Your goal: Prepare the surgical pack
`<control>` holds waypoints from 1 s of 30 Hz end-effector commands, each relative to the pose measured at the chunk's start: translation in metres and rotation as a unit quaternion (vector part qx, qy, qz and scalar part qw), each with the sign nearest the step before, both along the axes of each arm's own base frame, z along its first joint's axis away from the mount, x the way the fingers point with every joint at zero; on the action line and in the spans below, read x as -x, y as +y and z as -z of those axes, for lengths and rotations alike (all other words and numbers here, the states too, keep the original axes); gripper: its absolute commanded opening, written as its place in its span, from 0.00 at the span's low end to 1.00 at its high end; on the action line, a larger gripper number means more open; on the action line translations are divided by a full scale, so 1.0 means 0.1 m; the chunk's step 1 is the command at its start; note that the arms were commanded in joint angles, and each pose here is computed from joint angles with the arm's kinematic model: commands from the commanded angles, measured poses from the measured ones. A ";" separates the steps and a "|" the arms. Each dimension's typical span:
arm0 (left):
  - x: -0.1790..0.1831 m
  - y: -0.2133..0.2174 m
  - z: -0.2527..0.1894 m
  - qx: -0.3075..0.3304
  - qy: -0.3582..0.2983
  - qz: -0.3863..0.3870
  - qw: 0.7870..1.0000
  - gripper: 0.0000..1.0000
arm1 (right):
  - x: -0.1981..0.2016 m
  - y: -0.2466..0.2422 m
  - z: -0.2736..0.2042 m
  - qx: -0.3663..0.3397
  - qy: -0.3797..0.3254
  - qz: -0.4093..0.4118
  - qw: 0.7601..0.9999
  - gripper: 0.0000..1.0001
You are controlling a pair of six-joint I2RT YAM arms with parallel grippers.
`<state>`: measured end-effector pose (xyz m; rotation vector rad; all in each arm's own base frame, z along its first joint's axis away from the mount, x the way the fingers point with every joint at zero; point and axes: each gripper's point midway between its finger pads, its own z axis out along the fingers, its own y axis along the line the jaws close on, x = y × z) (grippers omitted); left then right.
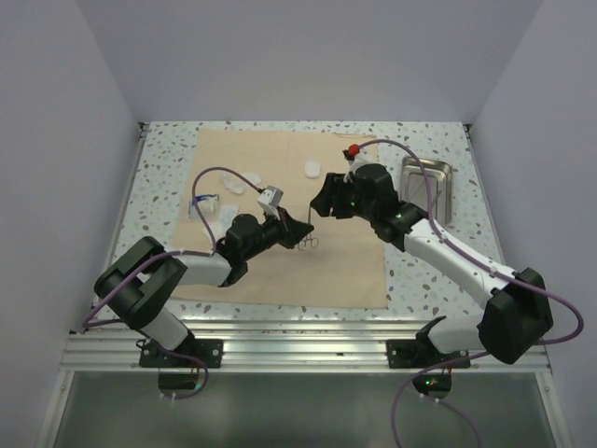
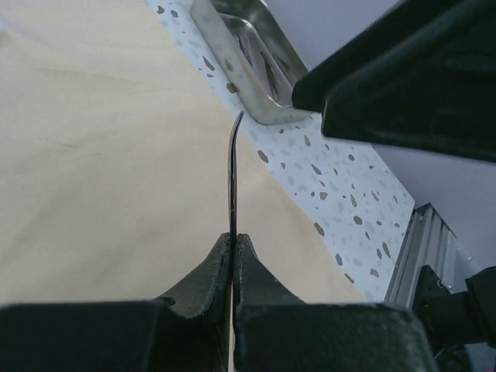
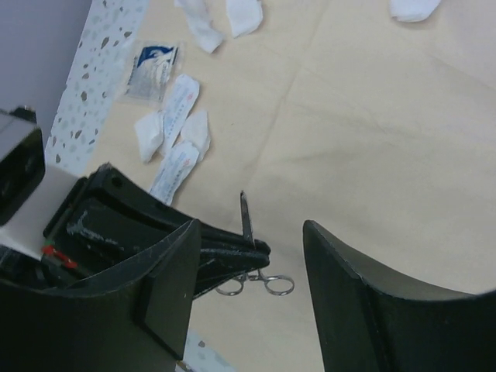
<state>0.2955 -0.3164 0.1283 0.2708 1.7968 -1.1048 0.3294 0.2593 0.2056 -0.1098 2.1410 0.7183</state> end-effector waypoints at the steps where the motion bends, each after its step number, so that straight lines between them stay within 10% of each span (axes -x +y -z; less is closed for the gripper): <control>1: 0.02 -0.13 -0.34 0.048 0.004 0.034 0.998 0.00 | 0.13 0.19 -0.22 -0.060 -0.039 -0.051 0.996 0.60; 26: 0.00 -0.16 -0.62 0.062 -0.010 0.022 0.998 0.00 | 0.09 0.34 0.02 -0.039 -0.021 -0.019 0.999 0.43; 30: 0.00 -0.15 -0.64 0.063 -0.010 0.021 0.998 0.00 | 0.09 0.33 0.07 -0.038 -0.015 -0.011 0.999 0.17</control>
